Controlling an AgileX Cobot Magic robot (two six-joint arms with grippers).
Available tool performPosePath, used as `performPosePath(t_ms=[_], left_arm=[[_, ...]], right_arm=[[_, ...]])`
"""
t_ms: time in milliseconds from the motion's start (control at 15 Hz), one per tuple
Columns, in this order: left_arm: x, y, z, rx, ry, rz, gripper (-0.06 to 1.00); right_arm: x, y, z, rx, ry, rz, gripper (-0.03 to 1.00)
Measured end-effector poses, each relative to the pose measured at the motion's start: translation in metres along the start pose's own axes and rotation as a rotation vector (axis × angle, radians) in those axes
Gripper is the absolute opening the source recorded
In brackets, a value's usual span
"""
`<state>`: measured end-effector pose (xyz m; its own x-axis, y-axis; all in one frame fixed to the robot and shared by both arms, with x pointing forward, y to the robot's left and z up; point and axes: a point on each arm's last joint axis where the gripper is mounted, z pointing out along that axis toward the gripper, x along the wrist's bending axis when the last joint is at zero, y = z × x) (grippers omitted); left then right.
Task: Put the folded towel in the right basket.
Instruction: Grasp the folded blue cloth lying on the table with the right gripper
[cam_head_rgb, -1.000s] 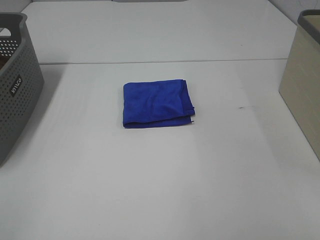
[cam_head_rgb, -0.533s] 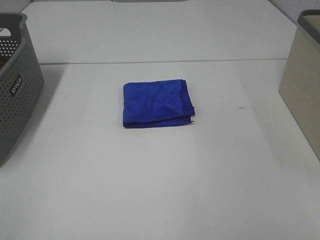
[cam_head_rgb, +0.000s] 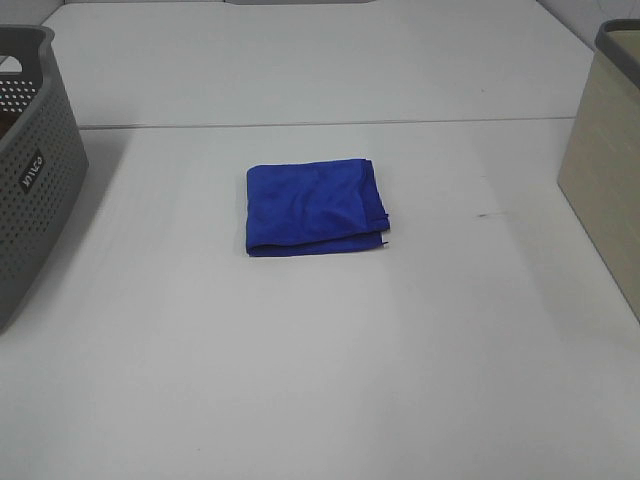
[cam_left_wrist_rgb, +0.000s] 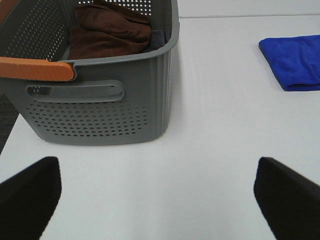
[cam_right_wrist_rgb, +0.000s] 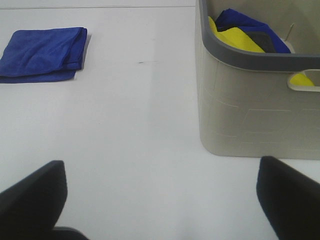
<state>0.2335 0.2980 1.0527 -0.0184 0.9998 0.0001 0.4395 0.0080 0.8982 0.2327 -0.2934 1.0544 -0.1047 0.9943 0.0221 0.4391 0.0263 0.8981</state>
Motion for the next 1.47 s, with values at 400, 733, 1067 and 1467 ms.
performPosePath(t_ms=[400, 733, 1067, 1467], left_arm=[[0.0, 0.0, 0.0, 0.0, 0.0, 0.0, 0.97], [0.0, 0.0, 0.0, 0.0, 0.0, 0.0, 0.97], [0.0, 0.0, 0.0, 0.0, 0.0, 0.0, 0.97], [0.0, 0.0, 0.0, 0.0, 0.0, 0.0, 0.97]], right_arm=[[0.0, 0.0, 0.0, 0.0, 0.0, 0.0, 0.98], [0.0, 0.0, 0.0, 0.0, 0.0, 0.0, 0.98], [0.0, 0.0, 0.0, 0.0, 0.0, 0.0, 0.98], [0.0, 0.0, 0.0, 0.0, 0.0, 0.0, 0.98]])
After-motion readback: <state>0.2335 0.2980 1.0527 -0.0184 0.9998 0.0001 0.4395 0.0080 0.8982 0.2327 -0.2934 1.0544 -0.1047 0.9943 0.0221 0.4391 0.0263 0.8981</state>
